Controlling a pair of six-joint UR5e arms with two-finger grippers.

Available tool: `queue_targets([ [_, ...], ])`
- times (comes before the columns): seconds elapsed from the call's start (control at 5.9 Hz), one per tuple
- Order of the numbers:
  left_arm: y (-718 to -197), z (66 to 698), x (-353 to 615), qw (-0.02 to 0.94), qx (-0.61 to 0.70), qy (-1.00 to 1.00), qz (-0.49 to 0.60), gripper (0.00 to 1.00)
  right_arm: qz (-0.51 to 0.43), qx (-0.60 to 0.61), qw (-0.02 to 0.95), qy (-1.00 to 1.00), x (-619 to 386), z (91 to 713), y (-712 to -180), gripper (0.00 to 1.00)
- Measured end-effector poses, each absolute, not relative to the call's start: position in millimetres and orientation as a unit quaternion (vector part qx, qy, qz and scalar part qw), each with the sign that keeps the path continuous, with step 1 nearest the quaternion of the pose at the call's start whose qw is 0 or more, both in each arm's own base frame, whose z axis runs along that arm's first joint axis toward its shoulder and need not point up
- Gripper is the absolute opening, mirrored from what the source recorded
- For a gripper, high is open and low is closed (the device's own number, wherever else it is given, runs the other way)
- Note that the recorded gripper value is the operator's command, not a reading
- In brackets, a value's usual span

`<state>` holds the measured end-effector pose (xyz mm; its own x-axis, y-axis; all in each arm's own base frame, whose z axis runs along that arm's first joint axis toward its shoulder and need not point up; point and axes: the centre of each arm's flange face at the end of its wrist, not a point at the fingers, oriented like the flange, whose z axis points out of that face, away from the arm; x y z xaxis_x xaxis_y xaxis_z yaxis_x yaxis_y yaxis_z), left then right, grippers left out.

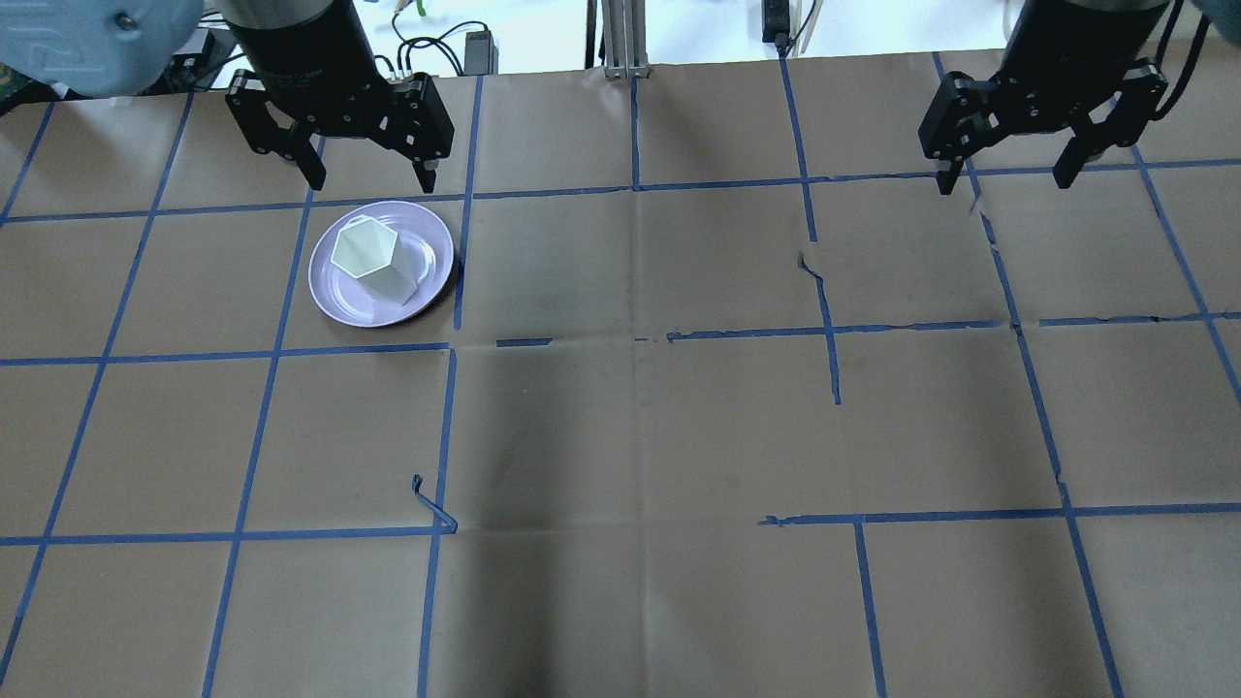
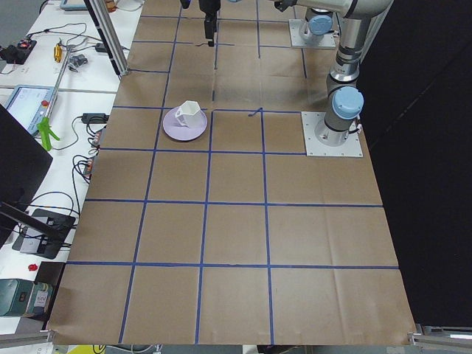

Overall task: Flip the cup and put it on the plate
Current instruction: 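Open the left gripper and raise it away from the mug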

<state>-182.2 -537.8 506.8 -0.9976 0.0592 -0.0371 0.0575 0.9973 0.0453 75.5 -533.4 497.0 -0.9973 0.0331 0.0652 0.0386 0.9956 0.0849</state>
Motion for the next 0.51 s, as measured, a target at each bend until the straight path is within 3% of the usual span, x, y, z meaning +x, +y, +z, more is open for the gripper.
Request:
queue_targets([
  [0.51,-530.2,500.8,-179.4,0.014,0.028,0.999,0.031,0.99,-0.043,-0.018,0.032,-0.998,75.5,496.9,-533.4,1.0],
])
